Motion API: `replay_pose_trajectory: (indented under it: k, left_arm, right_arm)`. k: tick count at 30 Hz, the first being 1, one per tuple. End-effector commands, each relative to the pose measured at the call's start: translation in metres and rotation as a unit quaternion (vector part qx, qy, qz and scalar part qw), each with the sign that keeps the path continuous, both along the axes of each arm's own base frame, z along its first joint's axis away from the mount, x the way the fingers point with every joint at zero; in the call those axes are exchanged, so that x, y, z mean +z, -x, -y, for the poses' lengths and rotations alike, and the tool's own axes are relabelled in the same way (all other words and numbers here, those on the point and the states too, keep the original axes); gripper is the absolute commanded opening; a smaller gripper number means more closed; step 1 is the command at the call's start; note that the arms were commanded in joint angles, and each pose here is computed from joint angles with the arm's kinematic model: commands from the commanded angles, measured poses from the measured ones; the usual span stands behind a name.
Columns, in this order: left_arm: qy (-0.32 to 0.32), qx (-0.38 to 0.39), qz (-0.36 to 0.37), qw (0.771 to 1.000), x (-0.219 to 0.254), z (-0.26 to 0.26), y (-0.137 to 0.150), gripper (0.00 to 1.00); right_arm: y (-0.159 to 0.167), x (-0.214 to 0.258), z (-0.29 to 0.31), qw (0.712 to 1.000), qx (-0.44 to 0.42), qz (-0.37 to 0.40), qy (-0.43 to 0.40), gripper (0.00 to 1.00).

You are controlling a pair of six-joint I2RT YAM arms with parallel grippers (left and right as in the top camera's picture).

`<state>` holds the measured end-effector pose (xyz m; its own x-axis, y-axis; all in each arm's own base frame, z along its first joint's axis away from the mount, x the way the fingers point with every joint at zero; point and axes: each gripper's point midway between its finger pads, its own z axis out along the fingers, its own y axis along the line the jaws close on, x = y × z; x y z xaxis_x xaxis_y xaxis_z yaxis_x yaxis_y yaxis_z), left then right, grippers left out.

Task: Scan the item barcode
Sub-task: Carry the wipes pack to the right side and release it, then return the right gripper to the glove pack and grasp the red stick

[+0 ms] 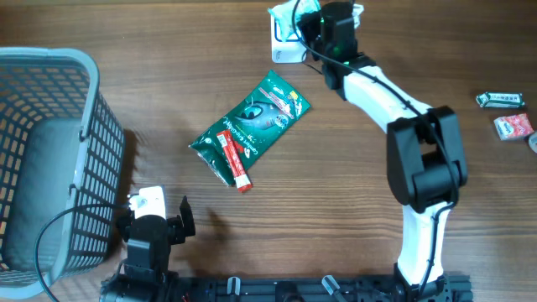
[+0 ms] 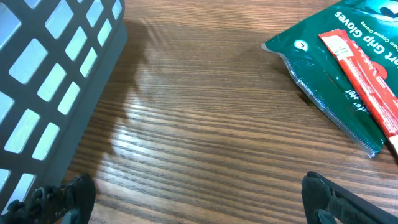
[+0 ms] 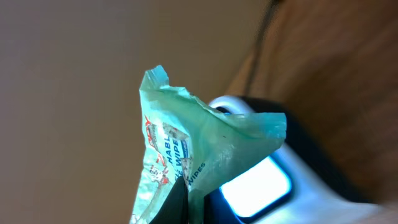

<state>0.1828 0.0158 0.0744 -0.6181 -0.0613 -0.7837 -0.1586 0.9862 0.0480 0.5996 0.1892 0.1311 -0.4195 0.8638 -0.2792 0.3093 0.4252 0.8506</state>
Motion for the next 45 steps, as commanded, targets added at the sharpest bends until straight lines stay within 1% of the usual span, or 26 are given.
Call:
replay_pose_trajectory:
  k: [1,5,8,10,12,15,17,18,19,21,22,23,24,25,27,28,31,33,34,36,38,39,40,42,44,45]
  left_arm:
    - [-0.005,-0.006,-0.004,1.000,-0.004,0.000,0.001,1.00]
    - [-0.005,-0.006,-0.004,1.000,-0.004,0.000,0.001,1.00]
    - [-0.005,-0.006,-0.004,1.000,-0.004,0.000,0.001,1.00]
    - [-0.005,-0.006,-0.004,1.000,-0.004,0.000,0.001,1.00]
    - [-0.005,-0.006,-0.004,1.000,-0.004,0.000,0.001,1.00]
    - [-0.005,-0.006,-0.004,1.000,-0.004,0.000,0.001,1.00]
    - [-0.005,-0.006,-0.004,1.000,-0.004,0.000,0.001,1.00]
    - [-0.005,-0.006,-0.004,1.000,-0.004,0.000,0.001,1.00]
    - [-0.005,-0.006,-0.004,1.000,-0.004,0.000,0.001,1.00]
    - [-0.005,-0.006,-0.004,1.000,-0.004,0.000,0.001,1.00]
    - [-0.005,-0.006,-0.004,1.000,-0.004,0.000,0.001,1.00]
    - [-0.005,-0.006,-0.004,1.000,-0.004,0.000,0.001,1.00]
    - [-0.005,-0.006,-0.004,1.000,-0.004,0.000,0.001,1.00]
    - [-0.005,-0.006,-0.004,1.000,-0.004,0.000,0.001,1.00]
    - [-0.005,-0.006,-0.004,1.000,-0.004,0.000,0.001,1.00]
    - [-0.005,-0.006,-0.004,1.000,-0.004,0.000,0.001,1.00]
    - [-0.005,-0.006,-0.004,1.000,-0.004,0.000,0.001,1.00]
    - [-0.005,-0.006,-0.004,1.000,-0.004,0.000,0.001,1.00]
    - [-0.005,-0.006,-0.004,1.000,-0.004,0.000,0.001,1.00]
    - [-0.005,-0.006,-0.004,1.000,-0.004,0.000,0.001,1.00]
    - [-0.005,-0.006,-0.004,1.000,-0.004,0.000,0.001,1.00]
    - [-0.005,-0.006,-0.004,1.000,-0.004,0.000,0.001,1.00]
    - [-0.005,-0.006,-0.004,1.000,-0.004,0.000,0.001,1.00]
    - [-0.005,-0.006,-0.004,1.000,-0.004,0.000,0.001,1.00]
    - [-0.005,-0.006,-0.004,1.000,-0.004,0.000,0.001,1.00]
    - [-0.005,-0.006,-0.004,1.000,-0.004,0.000,0.001,1.00]
  right_arm:
    - [0.005,0.054,0.067,0.998,-0.038,0.004,0.058,0.04]
    - [0.042,0.034,0.187,0.975,-0.157,-0.115,0.108,0.05]
    - [0.078,0.003,0.299,0.933,-0.254,-0.200,0.158,0.05]
    - [0.101,-0.020,0.356,0.910,-0.288,-0.246,0.166,0.04]
    - [0.121,-0.039,0.405,0.894,-0.313,-0.275,0.166,0.04]
    - [0.149,-0.065,0.461,0.874,-0.331,-0.309,0.178,0.04]
    - [0.162,-0.080,0.486,0.868,-0.334,-0.322,0.179,0.05]
    - [0.165,-0.086,0.494,0.870,-0.329,-0.322,0.176,0.08]
    - [0.164,-0.087,0.498,0.875,-0.322,-0.317,0.175,0.13]
    - [0.158,-0.086,0.500,0.892,-0.308,-0.295,0.149,0.17]
    - [0.147,-0.078,0.496,0.911,-0.287,-0.268,0.128,0.27]
    - [0.134,-0.066,0.488,0.933,-0.248,-0.235,0.112,0.45]
    - [0.121,-0.047,0.479,0.954,-0.203,-0.196,0.098,0.55]
    - [0.113,-0.032,0.474,0.964,-0.179,-0.171,0.092,0.60]
    - [0.101,0.010,0.460,0.981,-0.133,-0.115,0.085,0.89]
    - [0.099,0.027,0.453,0.985,-0.115,-0.094,0.084,0.99]
    - [0.098,0.084,0.418,0.997,-0.047,-0.025,0.051,1.00]
    - [0.104,0.125,0.378,0.999,0.031,0.030,0.014,1.00]
    - [0.109,0.148,0.348,0.994,0.086,0.059,-0.011,1.00]
    - [0.115,0.173,0.303,0.981,0.165,0.093,-0.041,1.00]
    - [0.115,0.184,0.242,0.961,0.247,0.103,-0.070,1.00]
    - [0.113,0.183,0.216,0.954,0.272,0.099,-0.077,1.00]
    - [0.111,0.173,0.161,0.943,0.315,0.082,-0.076,0.99]
    - [0.117,0.149,0.093,0.932,0.354,0.035,-0.066,1.00]
    - [0.135,0.114,0.036,0.927,0.368,-0.051,-0.044,1.00]
    - [0.152,0.086,-0.005,0.921,0.376,-0.107,0.005,1.00]
